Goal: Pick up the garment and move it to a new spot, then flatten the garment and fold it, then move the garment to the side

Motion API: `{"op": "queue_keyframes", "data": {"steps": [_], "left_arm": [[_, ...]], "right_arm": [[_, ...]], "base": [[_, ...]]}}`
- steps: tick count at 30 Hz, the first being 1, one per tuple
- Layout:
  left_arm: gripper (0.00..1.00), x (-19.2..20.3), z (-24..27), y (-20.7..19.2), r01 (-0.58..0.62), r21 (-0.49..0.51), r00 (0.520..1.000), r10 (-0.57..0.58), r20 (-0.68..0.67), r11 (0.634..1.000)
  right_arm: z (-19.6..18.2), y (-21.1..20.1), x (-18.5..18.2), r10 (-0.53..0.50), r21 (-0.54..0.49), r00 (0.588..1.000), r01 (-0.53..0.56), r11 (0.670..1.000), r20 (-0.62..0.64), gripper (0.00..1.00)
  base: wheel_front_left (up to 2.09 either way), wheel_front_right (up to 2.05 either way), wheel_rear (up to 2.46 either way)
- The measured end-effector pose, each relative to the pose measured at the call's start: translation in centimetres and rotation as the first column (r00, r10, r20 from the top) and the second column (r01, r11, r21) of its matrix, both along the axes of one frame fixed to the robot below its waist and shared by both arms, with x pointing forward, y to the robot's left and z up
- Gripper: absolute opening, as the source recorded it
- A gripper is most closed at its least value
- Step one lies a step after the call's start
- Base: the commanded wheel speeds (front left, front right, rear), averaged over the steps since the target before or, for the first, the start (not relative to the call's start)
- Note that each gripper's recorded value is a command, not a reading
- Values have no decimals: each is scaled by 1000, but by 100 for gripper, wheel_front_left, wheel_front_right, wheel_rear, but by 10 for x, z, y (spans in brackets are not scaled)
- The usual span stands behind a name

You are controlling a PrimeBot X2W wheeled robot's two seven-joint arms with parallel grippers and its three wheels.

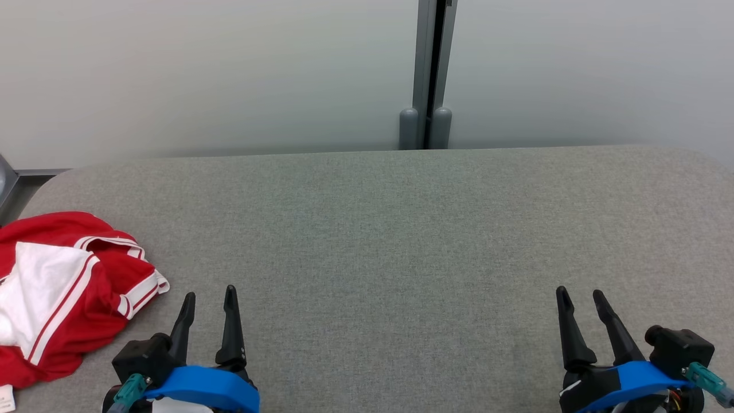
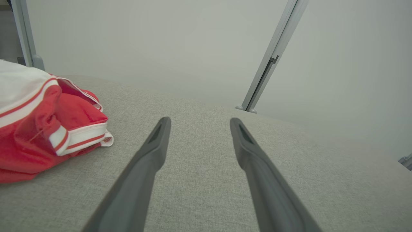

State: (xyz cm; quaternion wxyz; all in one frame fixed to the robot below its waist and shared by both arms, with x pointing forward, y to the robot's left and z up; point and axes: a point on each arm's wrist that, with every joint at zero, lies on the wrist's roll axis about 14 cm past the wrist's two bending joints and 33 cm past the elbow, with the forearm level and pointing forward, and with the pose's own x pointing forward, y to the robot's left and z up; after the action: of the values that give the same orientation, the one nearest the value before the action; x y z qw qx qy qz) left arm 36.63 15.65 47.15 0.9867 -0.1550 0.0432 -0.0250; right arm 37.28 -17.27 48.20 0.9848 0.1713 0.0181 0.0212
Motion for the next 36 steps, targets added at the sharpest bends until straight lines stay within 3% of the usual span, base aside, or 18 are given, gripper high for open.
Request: {"op": "queue_keyframes", "data": {"steps": [16,36], "left_arm": [[100,-3,-4,-6,33,133,999,-35,13,991],[100,-5,-4,-4,20,209,999,-28,32,978]], "right_arm": [[0,7,-1,40,-138,999,-39,990,7,100],[-1,7,-3,62,-270,998,-56,961,15,100]], "base": [[0,0,0],[0,0,0]]}}
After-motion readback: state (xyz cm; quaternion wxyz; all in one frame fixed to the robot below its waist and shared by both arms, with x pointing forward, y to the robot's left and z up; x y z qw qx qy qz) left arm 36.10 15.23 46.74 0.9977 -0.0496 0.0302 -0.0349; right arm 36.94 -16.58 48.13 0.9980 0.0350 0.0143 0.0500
